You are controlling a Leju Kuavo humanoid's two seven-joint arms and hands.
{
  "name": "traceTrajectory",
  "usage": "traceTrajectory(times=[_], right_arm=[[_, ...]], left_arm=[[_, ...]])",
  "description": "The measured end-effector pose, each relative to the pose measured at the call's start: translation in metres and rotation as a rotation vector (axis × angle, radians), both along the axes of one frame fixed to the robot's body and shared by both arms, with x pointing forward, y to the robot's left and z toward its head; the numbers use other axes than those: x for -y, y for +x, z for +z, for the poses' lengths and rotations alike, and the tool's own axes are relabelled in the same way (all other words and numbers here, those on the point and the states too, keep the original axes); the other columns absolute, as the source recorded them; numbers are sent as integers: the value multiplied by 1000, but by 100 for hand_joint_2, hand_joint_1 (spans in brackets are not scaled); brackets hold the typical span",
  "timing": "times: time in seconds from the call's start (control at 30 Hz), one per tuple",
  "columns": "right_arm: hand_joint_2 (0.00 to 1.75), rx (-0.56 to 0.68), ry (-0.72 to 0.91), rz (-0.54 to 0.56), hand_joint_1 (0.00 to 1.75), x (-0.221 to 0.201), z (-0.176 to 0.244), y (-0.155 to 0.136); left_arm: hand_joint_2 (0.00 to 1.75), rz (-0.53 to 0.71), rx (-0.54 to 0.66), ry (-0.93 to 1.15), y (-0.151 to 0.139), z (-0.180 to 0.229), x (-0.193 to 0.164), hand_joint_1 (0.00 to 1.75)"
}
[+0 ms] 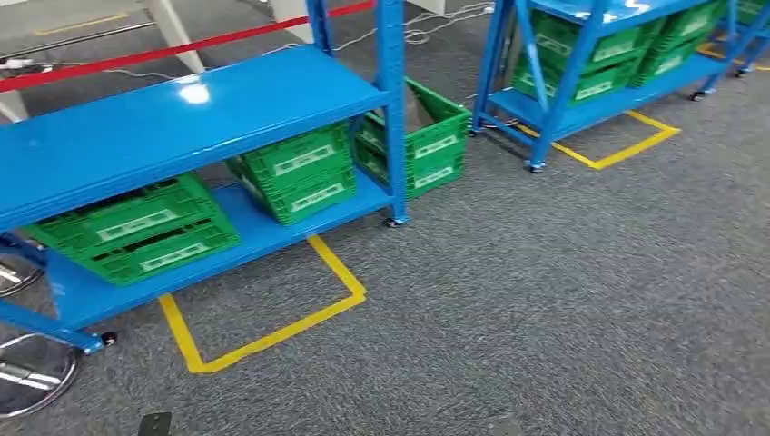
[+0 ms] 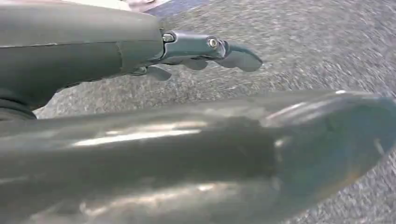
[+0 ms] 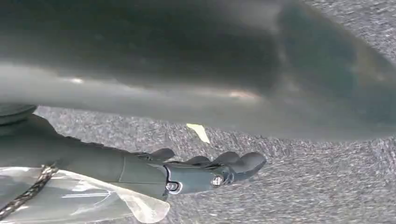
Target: Take the parts from the cabinet and place them on the table.
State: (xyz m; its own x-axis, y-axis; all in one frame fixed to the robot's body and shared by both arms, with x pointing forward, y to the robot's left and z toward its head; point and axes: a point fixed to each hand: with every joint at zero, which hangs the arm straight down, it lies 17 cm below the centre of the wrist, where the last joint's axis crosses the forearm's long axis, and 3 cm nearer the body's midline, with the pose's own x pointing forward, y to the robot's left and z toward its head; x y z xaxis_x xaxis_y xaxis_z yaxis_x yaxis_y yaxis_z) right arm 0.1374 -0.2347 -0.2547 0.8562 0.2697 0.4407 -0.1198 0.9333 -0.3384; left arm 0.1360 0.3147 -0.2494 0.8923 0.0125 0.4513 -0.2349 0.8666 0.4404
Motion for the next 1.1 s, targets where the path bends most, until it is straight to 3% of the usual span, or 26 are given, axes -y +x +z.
traceTrajectory(times=[0.47,1.1], right_arm=[[0,3,0,15,0,4,0,7],[0,-50,12,-21,0,13,-5,-3]], left_arm=[[0,19,32,0,9,4,3,0],[0,26,-13,-12,-5,-1,8,0]])
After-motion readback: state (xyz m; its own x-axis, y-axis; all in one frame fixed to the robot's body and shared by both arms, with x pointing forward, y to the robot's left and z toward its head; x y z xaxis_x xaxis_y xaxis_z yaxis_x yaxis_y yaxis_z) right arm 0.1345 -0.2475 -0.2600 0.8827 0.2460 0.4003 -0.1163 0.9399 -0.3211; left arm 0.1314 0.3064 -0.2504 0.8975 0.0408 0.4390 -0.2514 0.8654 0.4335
